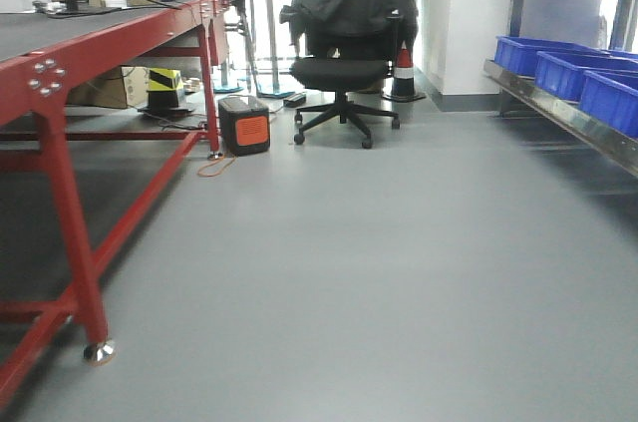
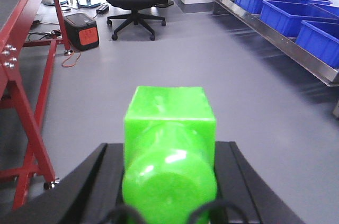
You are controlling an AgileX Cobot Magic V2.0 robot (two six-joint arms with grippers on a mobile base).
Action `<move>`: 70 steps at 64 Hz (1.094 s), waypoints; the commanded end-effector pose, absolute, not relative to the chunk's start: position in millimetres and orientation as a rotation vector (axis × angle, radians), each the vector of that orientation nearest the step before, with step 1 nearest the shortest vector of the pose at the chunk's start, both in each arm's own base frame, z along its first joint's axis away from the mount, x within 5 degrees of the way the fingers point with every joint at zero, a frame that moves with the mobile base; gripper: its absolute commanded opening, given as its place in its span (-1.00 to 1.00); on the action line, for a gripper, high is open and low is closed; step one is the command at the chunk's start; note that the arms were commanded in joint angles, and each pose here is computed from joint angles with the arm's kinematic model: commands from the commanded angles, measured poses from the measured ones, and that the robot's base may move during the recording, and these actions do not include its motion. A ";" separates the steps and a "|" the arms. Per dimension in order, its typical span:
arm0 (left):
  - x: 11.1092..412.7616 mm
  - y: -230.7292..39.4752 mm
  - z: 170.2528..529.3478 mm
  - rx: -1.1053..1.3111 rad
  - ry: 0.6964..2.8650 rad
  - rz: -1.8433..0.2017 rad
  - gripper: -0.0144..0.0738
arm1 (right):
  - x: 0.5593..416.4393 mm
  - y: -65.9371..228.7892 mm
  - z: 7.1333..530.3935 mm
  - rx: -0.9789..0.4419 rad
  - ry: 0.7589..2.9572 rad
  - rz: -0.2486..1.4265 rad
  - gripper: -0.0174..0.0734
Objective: Grab block from conveyor and place in blue bin
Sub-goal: 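Drive the base toward the shelf of blue bins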
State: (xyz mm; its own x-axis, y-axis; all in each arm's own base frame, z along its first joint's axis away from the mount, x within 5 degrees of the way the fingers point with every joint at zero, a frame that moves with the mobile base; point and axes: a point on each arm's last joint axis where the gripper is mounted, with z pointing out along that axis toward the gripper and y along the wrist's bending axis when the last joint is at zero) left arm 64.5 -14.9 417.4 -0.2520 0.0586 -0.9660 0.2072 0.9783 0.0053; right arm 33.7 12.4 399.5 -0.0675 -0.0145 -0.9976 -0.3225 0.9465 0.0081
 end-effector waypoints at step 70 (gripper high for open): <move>64.3 -15.4 420.0 0.189 1.797 -0.157 -0.92 | 34.5 12.1 400.3 -0.264 1.608 0.245 -0.97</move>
